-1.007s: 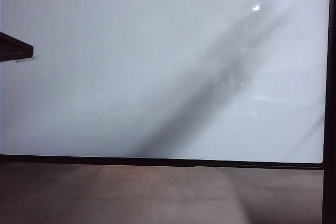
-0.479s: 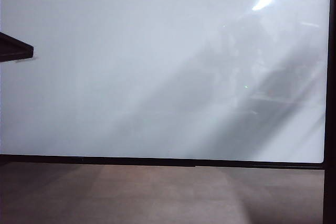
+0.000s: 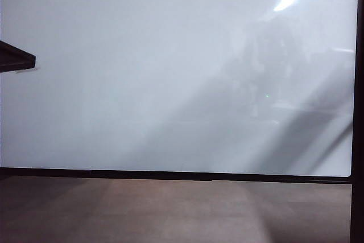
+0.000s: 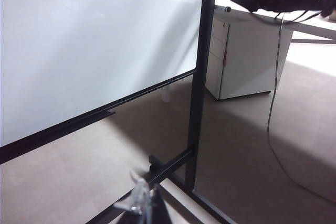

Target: Reach to the right to find the marker pen, pick it up, and write the number 9 on the whiteboard.

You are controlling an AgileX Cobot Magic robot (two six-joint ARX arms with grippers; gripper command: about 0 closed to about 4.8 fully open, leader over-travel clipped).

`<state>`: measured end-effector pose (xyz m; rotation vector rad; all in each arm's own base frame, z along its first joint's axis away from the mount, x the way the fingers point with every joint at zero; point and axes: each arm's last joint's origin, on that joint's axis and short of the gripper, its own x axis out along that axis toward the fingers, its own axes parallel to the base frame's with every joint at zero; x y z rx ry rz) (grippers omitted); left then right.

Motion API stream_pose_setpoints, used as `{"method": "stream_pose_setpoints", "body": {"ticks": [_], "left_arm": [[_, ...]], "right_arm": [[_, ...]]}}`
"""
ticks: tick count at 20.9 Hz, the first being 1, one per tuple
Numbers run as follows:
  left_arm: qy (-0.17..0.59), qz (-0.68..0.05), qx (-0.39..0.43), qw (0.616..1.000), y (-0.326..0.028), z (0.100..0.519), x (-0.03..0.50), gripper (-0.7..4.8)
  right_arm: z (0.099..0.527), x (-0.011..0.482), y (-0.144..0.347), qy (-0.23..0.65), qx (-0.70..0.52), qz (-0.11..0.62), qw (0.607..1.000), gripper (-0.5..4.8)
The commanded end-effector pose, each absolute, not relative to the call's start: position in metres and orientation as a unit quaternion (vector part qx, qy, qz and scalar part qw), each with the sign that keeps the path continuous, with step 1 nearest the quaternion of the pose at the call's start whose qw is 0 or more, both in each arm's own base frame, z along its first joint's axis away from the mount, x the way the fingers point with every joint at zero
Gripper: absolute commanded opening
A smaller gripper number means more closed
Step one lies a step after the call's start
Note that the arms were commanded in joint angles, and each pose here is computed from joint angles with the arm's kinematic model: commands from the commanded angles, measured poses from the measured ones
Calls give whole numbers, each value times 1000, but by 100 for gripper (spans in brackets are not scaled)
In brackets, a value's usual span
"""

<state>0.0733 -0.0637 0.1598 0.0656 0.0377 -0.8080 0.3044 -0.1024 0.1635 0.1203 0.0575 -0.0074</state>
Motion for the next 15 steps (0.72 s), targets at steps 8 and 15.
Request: {"method": "stream_pose_setpoints", "body": {"ticks": [8,15], "left_arm": [[10,-343,31,939,-61,162,75,-5],[10,-343,31,939,-61,162,75,-5]], "right_arm": [[136,324,-110,-10,49,-6,999,275],[141,340,-115,-17,50,-3,999,274]]}}
